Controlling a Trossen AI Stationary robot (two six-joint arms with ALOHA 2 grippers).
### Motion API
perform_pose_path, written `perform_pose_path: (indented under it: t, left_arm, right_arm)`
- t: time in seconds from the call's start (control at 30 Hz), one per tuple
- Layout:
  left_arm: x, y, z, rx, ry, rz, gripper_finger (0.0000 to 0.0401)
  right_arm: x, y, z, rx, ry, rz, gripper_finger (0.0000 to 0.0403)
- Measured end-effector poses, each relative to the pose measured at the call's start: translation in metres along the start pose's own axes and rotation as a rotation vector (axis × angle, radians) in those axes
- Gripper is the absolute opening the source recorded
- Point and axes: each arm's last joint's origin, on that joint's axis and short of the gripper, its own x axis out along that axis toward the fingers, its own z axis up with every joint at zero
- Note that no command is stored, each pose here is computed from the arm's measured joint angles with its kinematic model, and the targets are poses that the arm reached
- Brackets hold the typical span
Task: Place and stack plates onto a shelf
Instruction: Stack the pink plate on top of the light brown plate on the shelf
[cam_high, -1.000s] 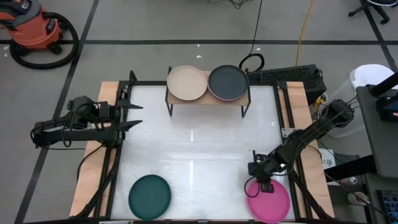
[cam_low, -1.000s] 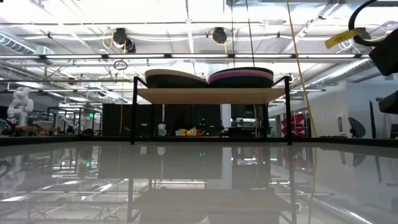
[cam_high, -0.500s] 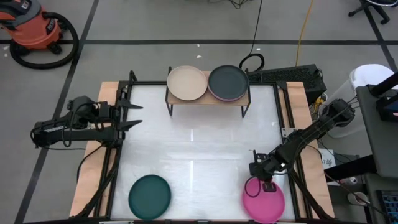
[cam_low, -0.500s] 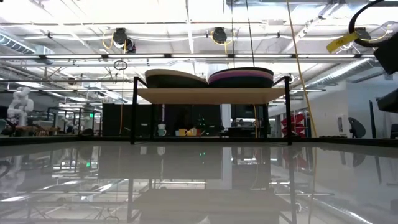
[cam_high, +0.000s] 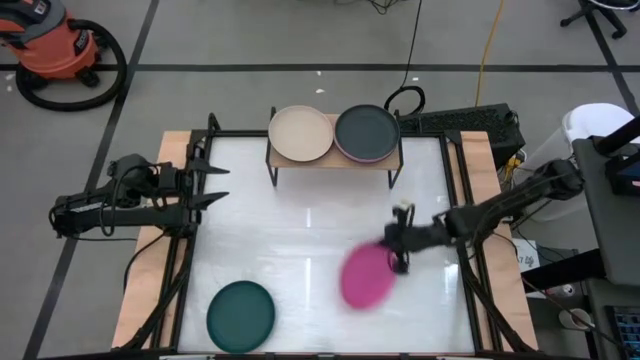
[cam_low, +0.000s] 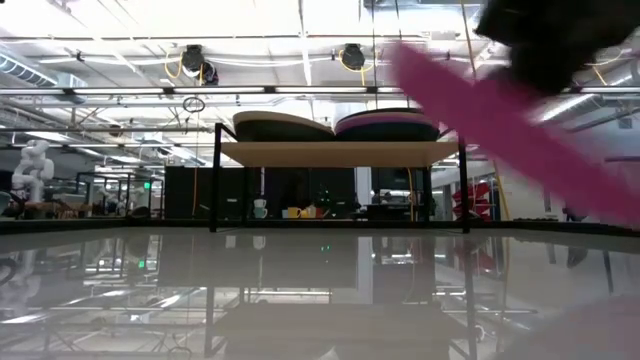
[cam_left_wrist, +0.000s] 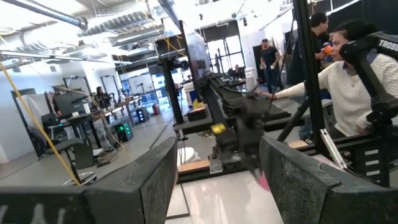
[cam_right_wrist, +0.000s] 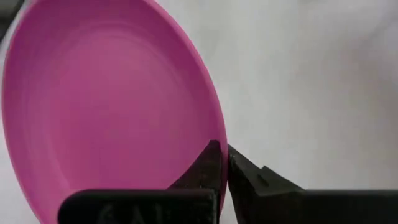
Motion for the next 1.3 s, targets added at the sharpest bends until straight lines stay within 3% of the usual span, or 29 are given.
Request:
perform_pose_path:
  t: [0.1, 0.23, 0.33, 0.43, 0.83, 1.1, 1.3]
  left_arm:
    - [0.0, 0.0, 0.0, 0.008, 0.003, 0.014, 0.0234]
    - [0.0, 0.001, 0.0, 0.009, 0.007, 0.025, 0.0234]
    - [0.0, 0.001, -0.001, 0.01, 0.01, 0.024, 0.0234]
    - [0.0, 0.001, -0.001, 0.012, 0.01, 0.025, 0.0234]
    - [0.0, 0.0, -0.005, 0.004, 0.059, 0.013, 0.0234]
    - [0.0, -0.001, -0.009, -0.004, 0.095, 0.005, 0.0234]
    - [0.0, -0.001, -0.008, -0.004, 0.091, 0.006, 0.0234]
  right_arm:
    - [-0.005, -0.021, 0.032, 0.022, -0.274, -0.149, 0.0001]
    - [-0.019, -0.052, 0.075, 0.068, -0.664, -0.243, 0.0001]
    - [-0.029, -0.082, 0.095, 0.146, -0.864, -0.348, 0.0001]
    - [-0.03, -0.115, 0.11, 0.208, -0.871, -0.425, 0.0001]
    - [0.013, -0.219, 0.187, 0.37, -0.645, -0.385, 0.0]
    - [0.034, -0.256, 0.183, 0.496, -0.56, -0.364, 0.0003]
    - [0.035, -0.26, 0.182, 0.473, -0.552, -0.362, 0.0049]
